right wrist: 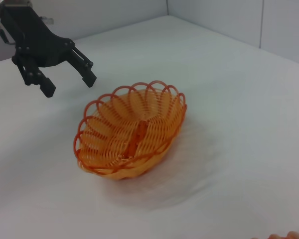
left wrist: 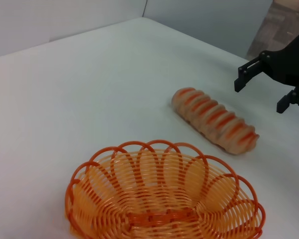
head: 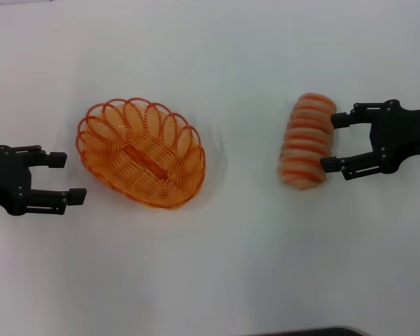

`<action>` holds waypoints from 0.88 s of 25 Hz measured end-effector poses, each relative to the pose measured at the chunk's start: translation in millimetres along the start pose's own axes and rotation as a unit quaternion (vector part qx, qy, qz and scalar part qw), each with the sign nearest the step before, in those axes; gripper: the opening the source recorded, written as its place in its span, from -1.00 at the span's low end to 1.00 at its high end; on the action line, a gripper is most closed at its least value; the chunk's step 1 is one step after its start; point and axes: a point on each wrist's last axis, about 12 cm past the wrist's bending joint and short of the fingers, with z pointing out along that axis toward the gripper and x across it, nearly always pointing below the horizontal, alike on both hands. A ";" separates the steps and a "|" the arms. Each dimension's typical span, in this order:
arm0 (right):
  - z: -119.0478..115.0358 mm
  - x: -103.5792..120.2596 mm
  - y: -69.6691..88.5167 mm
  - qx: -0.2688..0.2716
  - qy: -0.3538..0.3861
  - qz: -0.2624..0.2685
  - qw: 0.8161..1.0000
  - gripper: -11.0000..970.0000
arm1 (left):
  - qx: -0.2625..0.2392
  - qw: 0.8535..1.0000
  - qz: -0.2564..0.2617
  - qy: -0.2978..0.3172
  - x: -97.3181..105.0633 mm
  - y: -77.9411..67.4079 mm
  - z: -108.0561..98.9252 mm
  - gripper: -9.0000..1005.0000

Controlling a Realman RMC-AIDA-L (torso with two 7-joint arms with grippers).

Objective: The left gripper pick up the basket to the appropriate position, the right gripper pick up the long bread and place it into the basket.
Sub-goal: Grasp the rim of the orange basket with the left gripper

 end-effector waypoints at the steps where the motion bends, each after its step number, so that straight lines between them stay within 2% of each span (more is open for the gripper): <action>1: 0.1 0.0 0.0 0.000 0.000 0.000 1.000 0.91 | 0.000 1.000 0.000 0.000 0.0 0.1 -0.1 0.72; 9: 0.3 0.1 -0.1 0.001 0.000 0.007 1.000 0.91 | -0.005 1.000 -0.004 -0.006 0.0 0.8 -1.3 0.72; 12: 0.2 0.1 -0.2 0.001 -0.001 0.008 1.000 0.91 | -0.017 0.999 -0.021 -0.024 -1.8 2.9 -3.6 0.72; 17: -0.5 -1.6 -1.9 0.005 -0.003 0.014 1.000 0.91 | -0.033 0.997 -0.061 -0.047 -8.4 8.2 -5.9 0.72; 18: -0.5 -2.4 -2.5 0.005 -0.003 0.016 1.000 0.91 | -0.047 0.993 -0.095 -0.054 -15.6 14.5 -4.8 0.72; 22: -1.4 -4.6 -4.4 0.007 -0.002 0.022 1.000 0.91 | -0.071 0.986 -0.142 -0.043 -28.4 25.6 2.6 0.72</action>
